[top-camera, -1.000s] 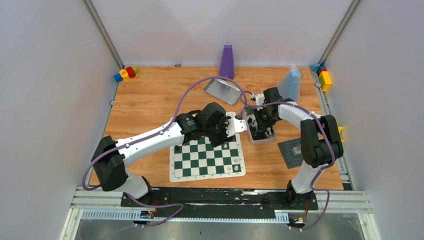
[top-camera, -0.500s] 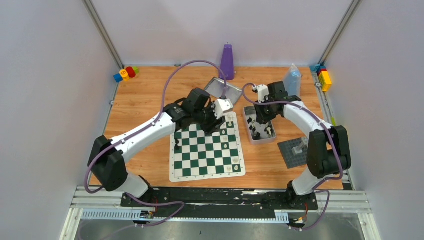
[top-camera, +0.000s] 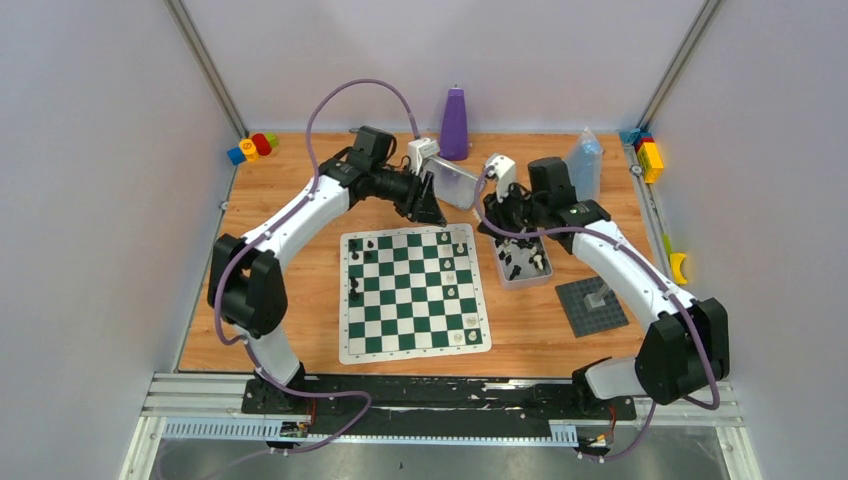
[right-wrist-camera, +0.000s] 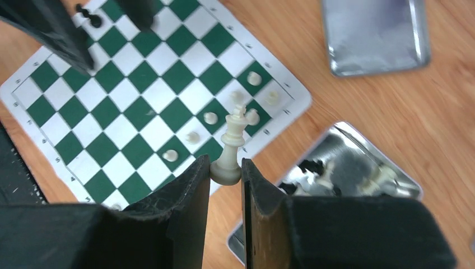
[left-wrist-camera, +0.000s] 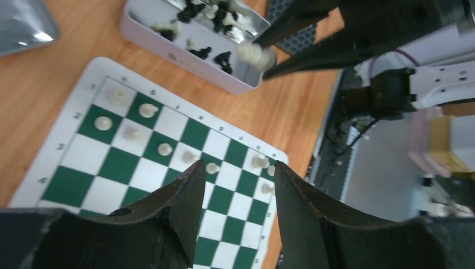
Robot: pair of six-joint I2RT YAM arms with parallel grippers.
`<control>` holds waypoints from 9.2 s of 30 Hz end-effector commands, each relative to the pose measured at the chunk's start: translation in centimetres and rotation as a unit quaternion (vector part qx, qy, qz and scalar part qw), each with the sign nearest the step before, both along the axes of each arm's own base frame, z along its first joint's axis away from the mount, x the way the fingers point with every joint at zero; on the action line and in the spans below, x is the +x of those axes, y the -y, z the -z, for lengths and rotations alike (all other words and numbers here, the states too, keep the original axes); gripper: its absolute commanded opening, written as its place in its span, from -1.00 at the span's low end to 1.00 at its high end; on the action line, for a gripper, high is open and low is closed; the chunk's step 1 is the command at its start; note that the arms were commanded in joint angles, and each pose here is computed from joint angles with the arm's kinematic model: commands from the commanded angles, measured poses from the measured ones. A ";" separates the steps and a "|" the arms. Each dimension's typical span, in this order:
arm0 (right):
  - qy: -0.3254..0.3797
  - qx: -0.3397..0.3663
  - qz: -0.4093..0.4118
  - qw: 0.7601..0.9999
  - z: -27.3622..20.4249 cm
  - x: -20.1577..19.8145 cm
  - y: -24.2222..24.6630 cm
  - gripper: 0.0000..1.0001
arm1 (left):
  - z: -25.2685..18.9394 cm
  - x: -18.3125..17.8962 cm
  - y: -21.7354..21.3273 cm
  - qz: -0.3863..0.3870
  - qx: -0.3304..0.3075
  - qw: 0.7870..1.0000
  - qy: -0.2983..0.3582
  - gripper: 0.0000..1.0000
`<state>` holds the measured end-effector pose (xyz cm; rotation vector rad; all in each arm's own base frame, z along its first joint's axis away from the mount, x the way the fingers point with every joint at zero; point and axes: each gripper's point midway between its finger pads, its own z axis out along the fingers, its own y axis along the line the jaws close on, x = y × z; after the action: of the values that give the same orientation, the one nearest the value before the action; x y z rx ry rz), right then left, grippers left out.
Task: Set up the chess pieces on the board
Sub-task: Place the chess piece on the chessboard, then pick up the chess piece from the storage box.
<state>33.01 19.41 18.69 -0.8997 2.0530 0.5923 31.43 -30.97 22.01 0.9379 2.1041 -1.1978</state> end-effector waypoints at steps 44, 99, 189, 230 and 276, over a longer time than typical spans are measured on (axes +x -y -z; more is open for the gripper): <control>0.083 0.030 -0.139 0.986 -3.3 -4.6 -7.8 -0.73 | -0.3 -1.8 2.3 0.055 -0.077 0.974 -0.206 -0.43; 0.044 0.054 0.181 0.981 -3.0 2.0 10.5 0.36 | 15.5 -6.4 8.8 0.158 0.279 0.929 0.184 -0.89; -0.088 -0.157 0.171 0.969 8.1 2.9 10.3 -0.18 | 3.6 -5.6 3.3 0.087 0.212 0.937 0.264 0.31; -0.133 -0.336 0.186 0.914 14.4 3.8 12.3 -0.38 | 3.2 -6.2 2.5 0.077 0.199 0.942 0.259 0.32; -0.111 -0.137 -0.013 0.984 3.4 -0.9 -0.8 -0.85 | 2.6 -0.7 -10.2 -0.089 0.178 0.966 0.166 0.34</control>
<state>34.55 16.58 14.02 -0.8960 2.4328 0.3326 30.28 -23.48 17.02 1.1335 2.1159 -0.4836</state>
